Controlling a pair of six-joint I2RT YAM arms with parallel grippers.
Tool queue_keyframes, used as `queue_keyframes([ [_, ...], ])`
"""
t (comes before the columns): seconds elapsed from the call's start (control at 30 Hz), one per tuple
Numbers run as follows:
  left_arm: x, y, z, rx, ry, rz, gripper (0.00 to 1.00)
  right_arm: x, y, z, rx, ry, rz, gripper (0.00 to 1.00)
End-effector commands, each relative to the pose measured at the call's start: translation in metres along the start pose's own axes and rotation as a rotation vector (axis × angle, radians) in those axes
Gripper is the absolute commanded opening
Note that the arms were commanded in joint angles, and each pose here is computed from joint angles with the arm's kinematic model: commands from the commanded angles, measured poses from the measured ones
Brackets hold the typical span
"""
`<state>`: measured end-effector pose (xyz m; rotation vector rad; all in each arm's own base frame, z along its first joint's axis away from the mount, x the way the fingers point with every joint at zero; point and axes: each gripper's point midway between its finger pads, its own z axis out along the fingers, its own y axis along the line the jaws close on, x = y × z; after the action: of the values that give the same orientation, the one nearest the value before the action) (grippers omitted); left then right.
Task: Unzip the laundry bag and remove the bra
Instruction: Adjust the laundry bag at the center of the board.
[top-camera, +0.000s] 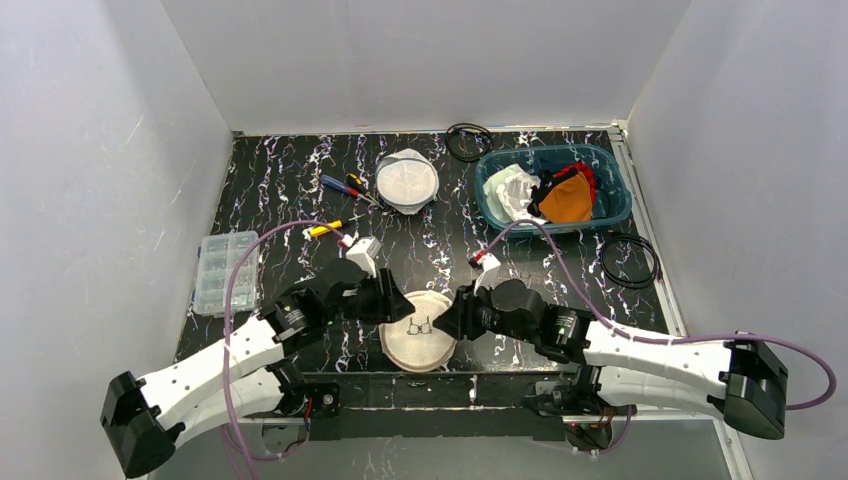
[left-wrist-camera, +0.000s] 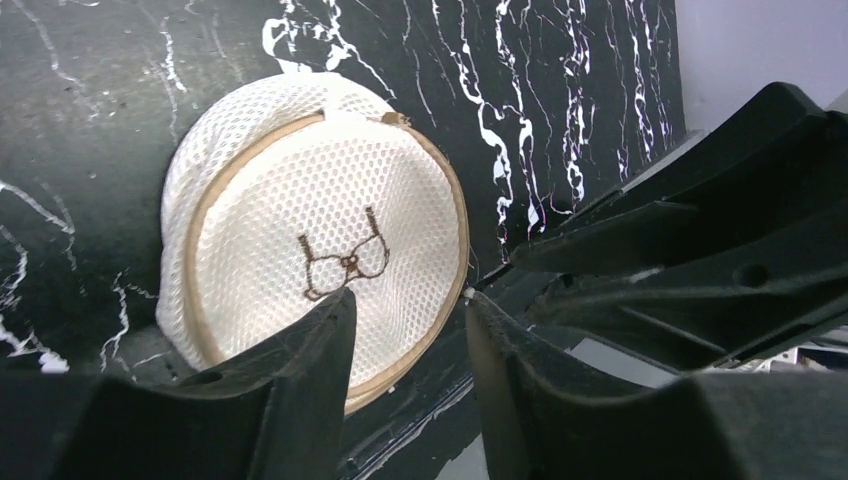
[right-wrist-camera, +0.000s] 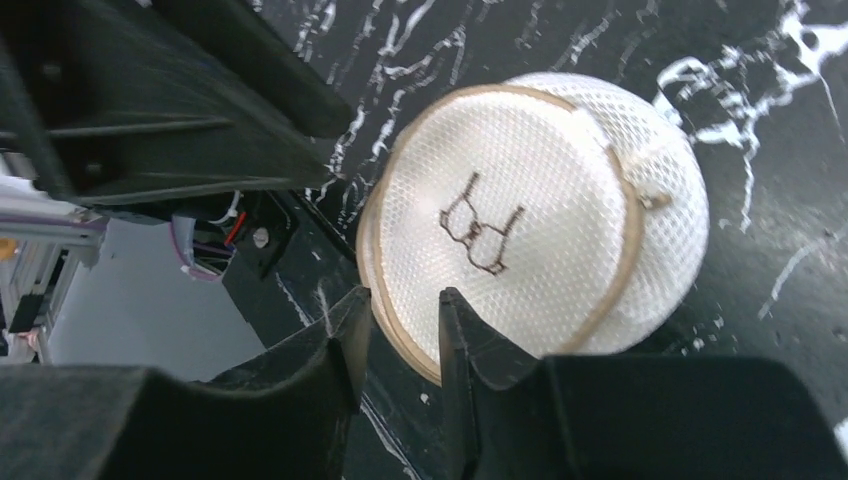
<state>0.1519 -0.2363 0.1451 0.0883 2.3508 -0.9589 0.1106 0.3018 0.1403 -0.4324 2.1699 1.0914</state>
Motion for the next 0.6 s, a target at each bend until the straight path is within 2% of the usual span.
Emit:
queue_keyframes([
  [0.0, 0.000, -0.013, 0.014, 0.077, 0.010, 0.063, 0.36, -0.018, 0.025, 0.004, -0.152, -0.124, -0.033, 0.41],
  [0.07, 0.004, -0.013, 0.022, 0.100, 0.009, 0.054, 0.28, -0.016, 0.018, 0.007, -0.153, -0.153, -0.019, 0.42],
  [0.23, 0.016, -0.001, 0.039, 0.085, 0.022, -0.025, 0.14, 0.003, -0.017, 0.017, 0.000, -0.103, -0.005, 0.34],
  [0.4, 0.033, 0.030, 0.048, -0.021, 0.043, -0.056, 0.09, 0.016, -0.040, 0.016, 0.067, -0.102, 0.013, 0.31],
  [0.57, 0.041, 0.046, 0.051, -0.067, 0.048, -0.059, 0.08, 0.030, -0.049, 0.019, 0.092, -0.061, 0.015, 0.32],
])
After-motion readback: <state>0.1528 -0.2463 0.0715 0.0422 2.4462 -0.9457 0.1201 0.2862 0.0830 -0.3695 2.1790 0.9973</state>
